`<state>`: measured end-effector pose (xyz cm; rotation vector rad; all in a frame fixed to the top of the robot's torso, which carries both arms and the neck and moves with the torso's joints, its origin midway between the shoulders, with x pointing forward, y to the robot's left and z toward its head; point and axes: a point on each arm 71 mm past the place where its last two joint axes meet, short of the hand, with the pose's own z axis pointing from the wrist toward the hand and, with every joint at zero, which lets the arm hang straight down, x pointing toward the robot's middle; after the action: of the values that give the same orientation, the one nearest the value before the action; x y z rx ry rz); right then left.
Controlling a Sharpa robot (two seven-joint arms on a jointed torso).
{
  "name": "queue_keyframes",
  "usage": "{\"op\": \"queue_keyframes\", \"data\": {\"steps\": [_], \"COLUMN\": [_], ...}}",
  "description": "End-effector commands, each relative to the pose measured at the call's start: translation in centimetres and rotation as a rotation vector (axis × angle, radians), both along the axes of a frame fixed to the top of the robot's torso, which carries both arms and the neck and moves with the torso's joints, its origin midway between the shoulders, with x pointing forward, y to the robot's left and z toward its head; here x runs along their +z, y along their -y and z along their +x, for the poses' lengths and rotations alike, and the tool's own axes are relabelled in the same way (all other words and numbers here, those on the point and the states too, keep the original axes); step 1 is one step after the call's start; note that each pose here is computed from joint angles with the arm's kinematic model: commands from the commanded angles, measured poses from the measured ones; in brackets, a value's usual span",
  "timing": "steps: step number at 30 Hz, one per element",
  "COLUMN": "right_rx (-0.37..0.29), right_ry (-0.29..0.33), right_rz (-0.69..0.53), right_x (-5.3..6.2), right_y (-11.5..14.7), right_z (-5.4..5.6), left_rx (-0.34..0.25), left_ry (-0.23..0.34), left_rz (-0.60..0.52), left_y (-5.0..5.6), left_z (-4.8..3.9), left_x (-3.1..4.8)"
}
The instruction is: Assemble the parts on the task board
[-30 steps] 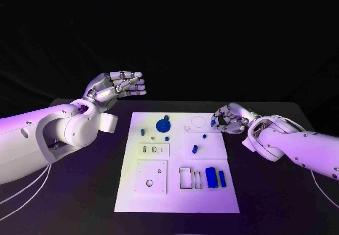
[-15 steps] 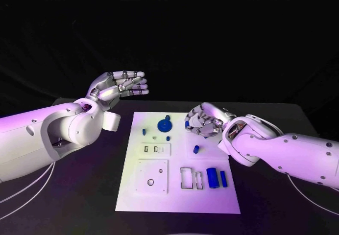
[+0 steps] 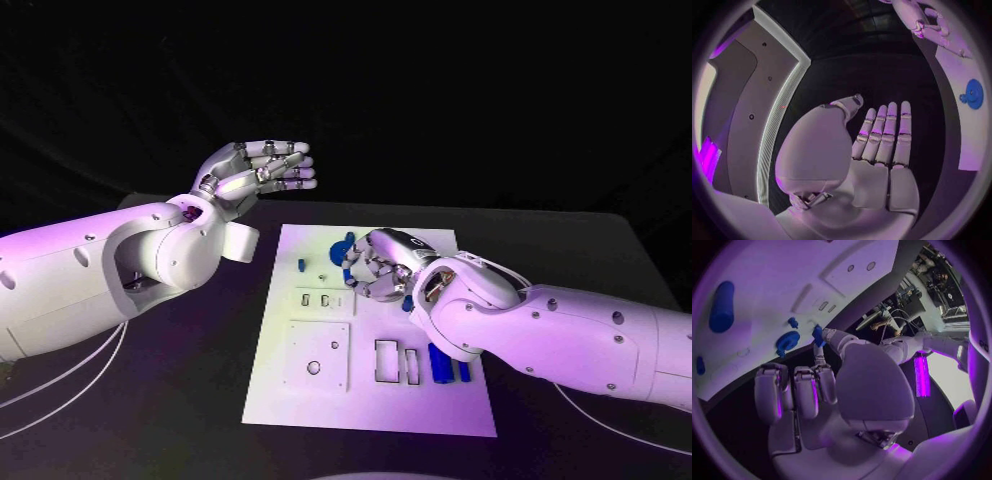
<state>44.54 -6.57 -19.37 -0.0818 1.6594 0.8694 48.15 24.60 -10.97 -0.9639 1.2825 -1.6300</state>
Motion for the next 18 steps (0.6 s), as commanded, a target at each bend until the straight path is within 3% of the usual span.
{"op": "queue_keyframes", "data": {"steps": [1,18], "right_rx": [0.004,0.042], "right_ry": [0.007,-0.014], "right_rz": [-0.071,-0.101], "right_x": [-0.8,-2.9], "right_y": [-0.7,-2.8], "right_z": [-0.3,-1.2], "left_rx": [-0.02,-0.026], "left_ry": [0.004,0.003], "left_rz": [-0.008,-0.009], "left_y": [0.3,0.5], "left_z": [-0.03,0.02], "left_x": [0.09,0.07]}}
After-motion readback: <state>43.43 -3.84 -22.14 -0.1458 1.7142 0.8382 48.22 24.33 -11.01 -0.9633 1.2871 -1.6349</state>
